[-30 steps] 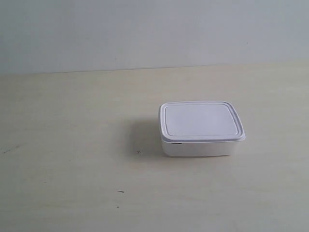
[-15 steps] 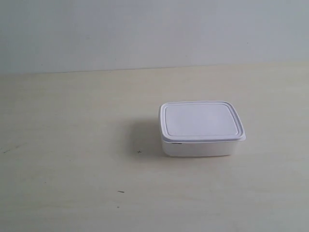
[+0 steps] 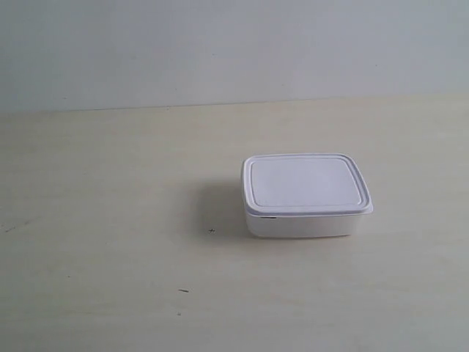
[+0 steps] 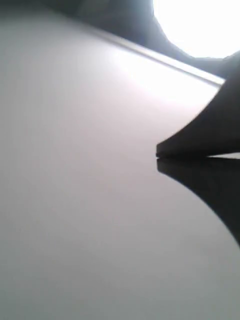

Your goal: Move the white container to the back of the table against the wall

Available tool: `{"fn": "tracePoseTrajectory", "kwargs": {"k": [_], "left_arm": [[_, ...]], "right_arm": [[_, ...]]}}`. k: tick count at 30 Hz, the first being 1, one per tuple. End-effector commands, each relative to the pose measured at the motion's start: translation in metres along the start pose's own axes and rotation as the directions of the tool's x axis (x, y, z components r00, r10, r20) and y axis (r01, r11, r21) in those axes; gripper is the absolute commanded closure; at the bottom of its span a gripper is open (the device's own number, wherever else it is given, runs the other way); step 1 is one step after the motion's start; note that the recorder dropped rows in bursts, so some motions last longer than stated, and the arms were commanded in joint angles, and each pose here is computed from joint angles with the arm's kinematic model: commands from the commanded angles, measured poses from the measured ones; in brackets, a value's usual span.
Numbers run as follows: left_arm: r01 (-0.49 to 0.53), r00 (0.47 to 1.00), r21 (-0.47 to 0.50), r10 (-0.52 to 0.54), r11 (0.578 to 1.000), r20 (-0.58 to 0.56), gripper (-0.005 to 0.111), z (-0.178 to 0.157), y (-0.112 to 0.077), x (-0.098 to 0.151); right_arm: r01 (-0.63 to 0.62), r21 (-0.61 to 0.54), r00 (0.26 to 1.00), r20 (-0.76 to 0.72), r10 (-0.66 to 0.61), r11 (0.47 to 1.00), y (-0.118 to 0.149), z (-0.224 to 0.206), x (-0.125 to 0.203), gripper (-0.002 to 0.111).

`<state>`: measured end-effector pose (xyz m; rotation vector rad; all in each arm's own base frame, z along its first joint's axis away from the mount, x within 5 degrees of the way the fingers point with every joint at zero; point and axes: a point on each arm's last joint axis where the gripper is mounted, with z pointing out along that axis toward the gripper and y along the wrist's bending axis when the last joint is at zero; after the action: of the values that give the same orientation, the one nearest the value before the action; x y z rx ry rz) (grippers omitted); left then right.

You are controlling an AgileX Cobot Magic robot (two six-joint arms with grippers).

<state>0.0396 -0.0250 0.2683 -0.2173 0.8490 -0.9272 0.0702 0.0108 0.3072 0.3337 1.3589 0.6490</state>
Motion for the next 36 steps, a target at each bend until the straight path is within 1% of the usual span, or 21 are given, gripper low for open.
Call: {"fn": "tracePoseTrajectory", "kwargs": {"k": [1,3,6,8,9,12,14,16,20,21,25,27,29,33,36], "left_arm": [[0.002,1.000,0.241,0.004,0.971,-0.024,0.107,-0.002,-0.022,0.002],[-0.013,1.000,0.243,0.019,0.970,-0.021,0.107,-0.002,-0.021,0.002],[-0.017,0.998,0.202,0.029,0.979,-0.057,0.107,0.001,-0.016,0.005],[-0.049,0.989,0.142,0.068,0.989,-0.133,0.107,0.008,-0.011,0.009],[-0.065,0.979,0.129,0.088,0.990,-0.181,0.107,0.013,-0.011,0.010],[-0.089,0.915,0.123,0.130,0.988,-0.382,0.107,0.029,-0.012,0.016],[-0.058,0.877,0.107,0.102,0.993,-0.470,0.107,0.040,-0.011,0.017],[-0.034,0.849,0.083,0.072,0.996,-0.523,0.107,0.049,-0.006,0.018],[0.060,0.777,-0.031,-0.066,0.998,-0.626,0.107,0.062,0.011,0.030],[0.065,0.756,-0.047,-0.080,0.997,-0.650,0.107,0.065,0.013,0.032],[0.060,0.640,-0.094,-0.110,0.994,-0.761,0.107,0.077,0.020,0.042],[0.044,0.605,-0.126,-0.127,0.991,-0.786,0.107,0.083,0.022,0.044],[0.012,0.601,-0.163,-0.138,0.987,-0.787,0.107,0.088,0.025,0.044],[-0.087,0.666,-0.241,-0.124,0.967,-0.736,0.107,0.104,0.030,0.032],[-0.186,0.687,-0.259,-0.062,0.948,-0.724,0.107,0.115,0.031,0.022]], "right_arm": [[0.064,0.010,0.986,-0.156,-0.062,0.998,0.002,0.017,0.009,0.108],[0.079,-0.008,0.975,-0.210,-0.079,0.997,0.004,0.024,0.013,0.108],[0.116,-0.039,0.951,-0.283,-0.123,0.992,0.008,0.031,0.020,0.108],[0.134,-0.046,0.932,-0.334,-0.142,0.990,0.009,0.036,0.025,0.108],[0.140,-0.043,0.922,-0.358,-0.146,0.989,0.009,0.037,0.027,0.108],[0.179,-0.055,0.893,-0.409,-0.186,0.982,0.011,0.041,0.032,0.108],[0.191,-0.060,0.877,-0.437,-0.198,0.980,0.012,0.043,0.035,0.108],[0.204,-0.065,0.863,-0.460,-0.211,0.977,0.013,0.044,0.037,0.108],[0.217,-0.076,0.841,-0.492,-0.226,0.973,0.014,0.046,0.042,0.108],[0.220,-0.076,0.836,-0.500,-0.228,0.973,0.013,0.047,0.044,0.108],[0.238,-0.077,0.815,-0.526,-0.242,0.968,0.012,0.050,0.049,0.108],[0.242,-0.073,0.809,-0.535,-0.242,0.968,0.012,0.051,0.051,0.108],[0.246,-0.068,0.801,-0.547,-0.242,0.967,0.011,0.053,0.053,0.108],[0.253,-0.061,0.788,-0.566,-0.242,0.966,0.009,0.056,0.057,0.108],[0.259,-0.054,0.776,-0.583,-0.241,0.964,0.008,0.058,0.061,0.108]]}}
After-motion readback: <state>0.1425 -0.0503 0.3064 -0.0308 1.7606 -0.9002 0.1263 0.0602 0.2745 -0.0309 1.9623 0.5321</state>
